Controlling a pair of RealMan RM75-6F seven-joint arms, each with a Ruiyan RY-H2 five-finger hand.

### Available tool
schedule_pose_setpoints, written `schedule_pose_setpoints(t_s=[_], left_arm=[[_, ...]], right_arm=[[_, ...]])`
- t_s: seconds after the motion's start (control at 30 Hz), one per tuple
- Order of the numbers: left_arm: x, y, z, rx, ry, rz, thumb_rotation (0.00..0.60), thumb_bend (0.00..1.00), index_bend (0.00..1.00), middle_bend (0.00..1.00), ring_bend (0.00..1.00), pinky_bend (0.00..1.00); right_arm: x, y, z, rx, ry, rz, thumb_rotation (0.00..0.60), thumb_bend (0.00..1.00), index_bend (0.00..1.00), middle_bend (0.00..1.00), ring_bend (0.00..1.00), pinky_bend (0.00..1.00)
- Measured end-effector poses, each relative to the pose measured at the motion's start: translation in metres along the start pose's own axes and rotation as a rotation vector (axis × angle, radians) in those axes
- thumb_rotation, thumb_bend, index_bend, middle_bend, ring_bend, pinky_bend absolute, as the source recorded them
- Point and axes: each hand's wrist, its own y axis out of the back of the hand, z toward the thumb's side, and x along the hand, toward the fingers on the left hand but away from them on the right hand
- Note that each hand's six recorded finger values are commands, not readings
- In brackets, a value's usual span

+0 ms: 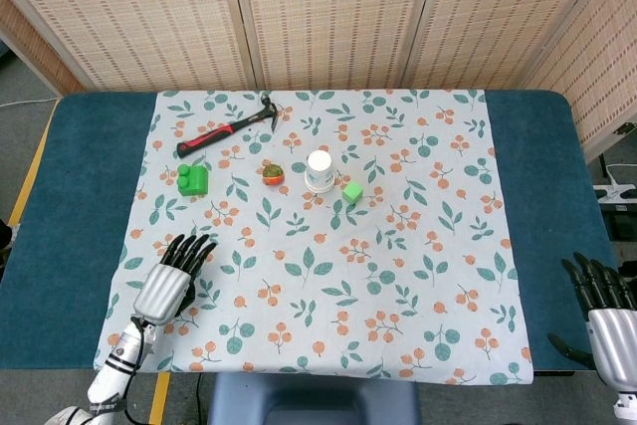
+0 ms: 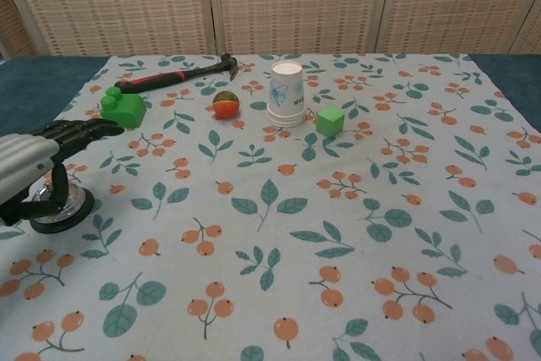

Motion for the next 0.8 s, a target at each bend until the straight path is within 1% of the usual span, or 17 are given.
schedule_pose_setpoints(t_s=[0.2, 0.4, 0.53, 0.8], left_arm=[[0.016, -0.02, -0.016, -0.042, 0.052, -0.032, 0.6, 1.0, 0.0, 0.0, 0.0, 0.03], [0.019, -0.037, -0.029, -0.07, 0.101, -0.084, 0.6, 1.0, 0.0, 0.0, 0.0, 0.03], [0.018, -0.044, -0.034, -0.078, 0.119, -0.103, 0.6, 1.0, 0.0, 0.0, 0.0, 0.03], [0.015, -0.05, -0.037, -0.094, 0.127, -0.109, 0.6, 1.0, 0.0, 0.0, 0.0, 0.03]], right_arm=[[0.0, 0.001, 0.0, -0.003, 0.005, -0.007, 0.6, 0.02, 0.0, 0.0, 0.0, 0.08], [0.0, 0.0, 0.001, -0.001, 0.007, -0.005, 0.6, 0.02, 0.0, 0.0, 0.0, 0.08], [0.0, 0.0, 0.0, -0.002, 0.005, -0.002, 0.6, 0.02, 0.0, 0.0, 0.0, 0.08], [0.0, 0.0, 0.001, -0.003, 0.007, -0.001, 0.6, 0.02, 0.0, 0.0, 0.0, 0.08]])
